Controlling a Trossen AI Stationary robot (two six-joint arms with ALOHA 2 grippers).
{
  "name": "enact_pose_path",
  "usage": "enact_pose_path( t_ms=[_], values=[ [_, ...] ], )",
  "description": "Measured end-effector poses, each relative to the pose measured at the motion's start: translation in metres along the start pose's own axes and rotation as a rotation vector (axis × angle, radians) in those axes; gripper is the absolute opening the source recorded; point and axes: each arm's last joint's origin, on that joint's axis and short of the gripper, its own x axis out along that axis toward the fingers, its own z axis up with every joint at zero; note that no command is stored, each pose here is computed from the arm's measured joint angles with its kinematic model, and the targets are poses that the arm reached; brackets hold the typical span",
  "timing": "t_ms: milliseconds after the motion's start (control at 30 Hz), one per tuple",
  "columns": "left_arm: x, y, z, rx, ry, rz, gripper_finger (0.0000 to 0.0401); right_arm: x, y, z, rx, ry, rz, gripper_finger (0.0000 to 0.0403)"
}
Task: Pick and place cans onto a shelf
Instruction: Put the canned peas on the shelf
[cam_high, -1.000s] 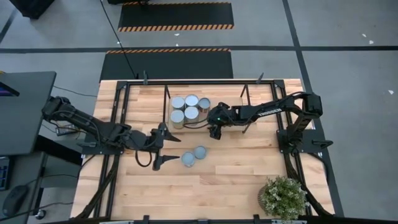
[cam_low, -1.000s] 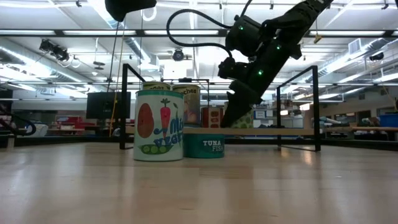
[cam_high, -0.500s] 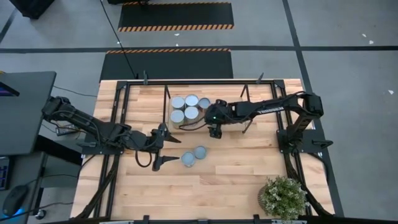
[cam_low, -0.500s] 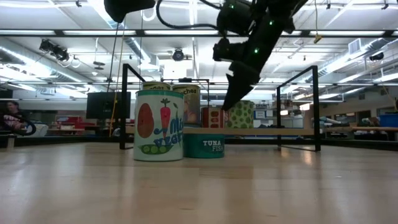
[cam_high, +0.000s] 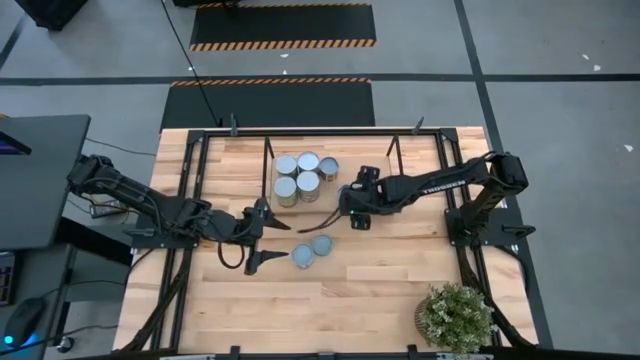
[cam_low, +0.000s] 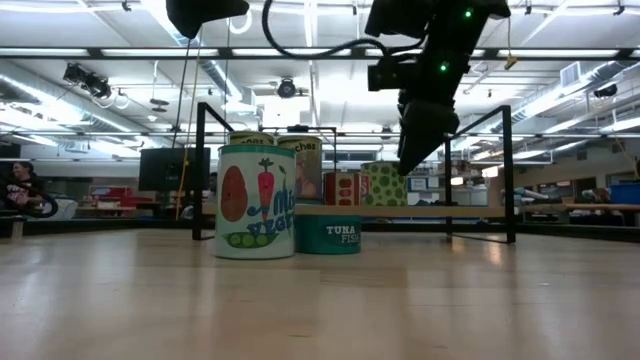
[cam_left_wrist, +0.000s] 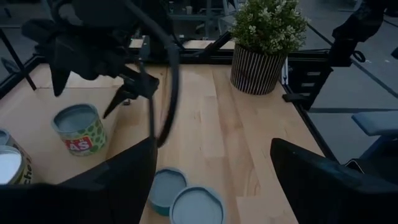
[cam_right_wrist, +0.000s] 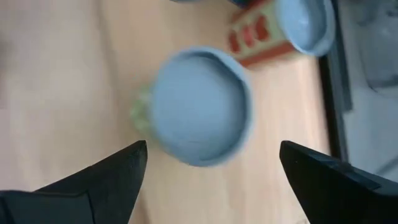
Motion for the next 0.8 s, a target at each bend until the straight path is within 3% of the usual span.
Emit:
enact_pose_path(
  t_ms=[133,233,567,800],
  values=[
    [0.000,0.002,0.000,-0.002,-0.004,0.030,0.0318,0.002,-0.006,-0.001,0.048,0.011,-0.069,0.0375],
    [0.000,0.002,0.000,-0.002,-0.004,0.032,0.0318,0.003,-0.008,-0.001,0.043,0.014,-0.061,0.0375],
    [0.000,0.002,0.000,-0.002,-0.004,0.032,0.0318,0.013,-0.032,-0.002,0.009,0.052,-0.244,0.0375],
    [0.000,0.002,-0.001,0.001,0.007,0.033,0.0318,0.022,-0.048,-0.004,-0.042,0.097,-0.198,0.0375]
  ],
)
